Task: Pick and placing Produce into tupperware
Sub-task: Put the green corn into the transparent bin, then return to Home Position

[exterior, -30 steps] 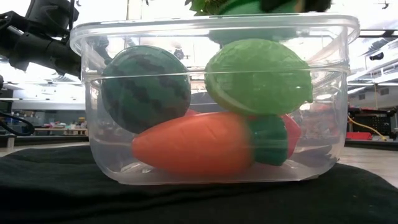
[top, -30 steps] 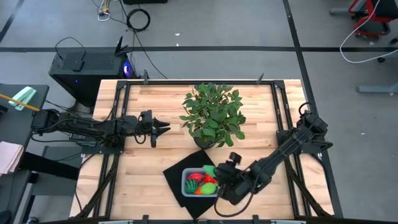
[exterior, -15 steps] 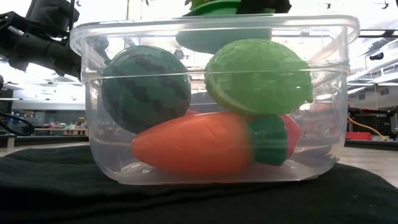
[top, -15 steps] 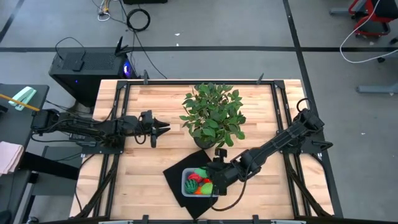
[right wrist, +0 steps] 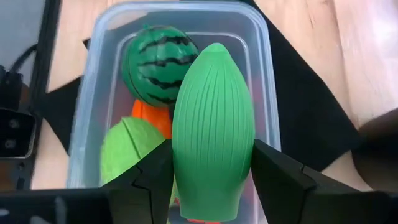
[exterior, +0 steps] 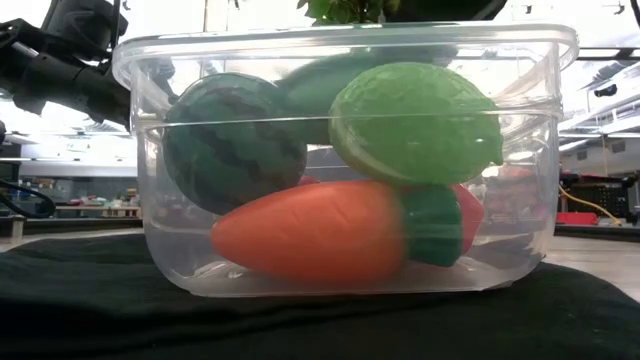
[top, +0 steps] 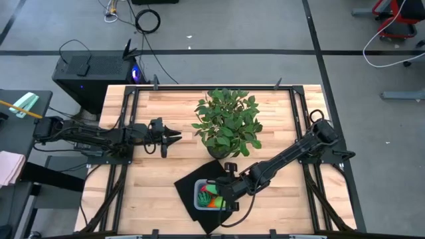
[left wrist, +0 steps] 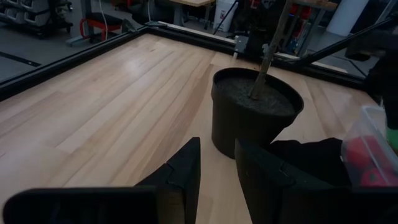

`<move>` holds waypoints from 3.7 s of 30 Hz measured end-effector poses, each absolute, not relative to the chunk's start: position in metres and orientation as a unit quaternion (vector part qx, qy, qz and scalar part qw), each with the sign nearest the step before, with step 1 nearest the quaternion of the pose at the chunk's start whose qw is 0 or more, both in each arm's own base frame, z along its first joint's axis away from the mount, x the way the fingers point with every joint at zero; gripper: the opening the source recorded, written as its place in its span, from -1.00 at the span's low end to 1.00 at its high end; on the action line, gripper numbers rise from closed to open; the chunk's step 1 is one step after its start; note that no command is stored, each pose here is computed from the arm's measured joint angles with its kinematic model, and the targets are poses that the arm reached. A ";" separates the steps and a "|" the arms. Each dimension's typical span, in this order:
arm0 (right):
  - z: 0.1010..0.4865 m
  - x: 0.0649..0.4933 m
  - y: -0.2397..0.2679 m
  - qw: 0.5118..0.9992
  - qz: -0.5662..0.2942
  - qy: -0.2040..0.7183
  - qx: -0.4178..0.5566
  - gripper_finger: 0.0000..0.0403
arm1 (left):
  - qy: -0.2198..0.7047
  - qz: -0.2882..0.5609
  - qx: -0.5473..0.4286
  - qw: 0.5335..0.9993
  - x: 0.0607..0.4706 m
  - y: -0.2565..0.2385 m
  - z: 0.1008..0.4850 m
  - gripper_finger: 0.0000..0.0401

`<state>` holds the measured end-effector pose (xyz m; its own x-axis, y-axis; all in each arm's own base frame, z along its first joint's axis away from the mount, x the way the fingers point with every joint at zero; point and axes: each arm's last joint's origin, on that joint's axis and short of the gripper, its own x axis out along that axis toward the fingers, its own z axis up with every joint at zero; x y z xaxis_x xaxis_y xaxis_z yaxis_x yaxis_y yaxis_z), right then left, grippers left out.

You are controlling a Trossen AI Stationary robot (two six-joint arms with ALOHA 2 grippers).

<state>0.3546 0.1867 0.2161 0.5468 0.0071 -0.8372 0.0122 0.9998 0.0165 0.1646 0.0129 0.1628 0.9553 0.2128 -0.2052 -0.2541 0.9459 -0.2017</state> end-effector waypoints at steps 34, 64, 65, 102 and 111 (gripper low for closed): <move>0.219 0.357 0.180 0.881 -0.017 0.472 0.036 0.30 | 0.090 0.119 -0.117 0.982 0.165 0.013 0.163 -0.47; 0.295 0.226 0.188 0.839 -0.224 0.490 0.071 -0.43 | 0.095 0.120 -0.116 0.981 0.164 0.013 0.162 -0.47; 0.295 0.223 0.188 0.836 -0.230 0.493 0.069 -0.44 | 0.095 0.120 -0.116 0.981 0.164 0.013 0.162 -0.47; 0.218 0.073 0.057 0.881 -0.103 0.073 0.455 -1.00 | 0.080 0.185 -0.135 0.970 0.163 0.017 0.162 -0.47; 0.216 0.057 0.036 0.889 -0.058 0.039 0.453 -1.00 | 0.069 0.218 -0.159 0.960 0.162 0.023 0.162 -0.47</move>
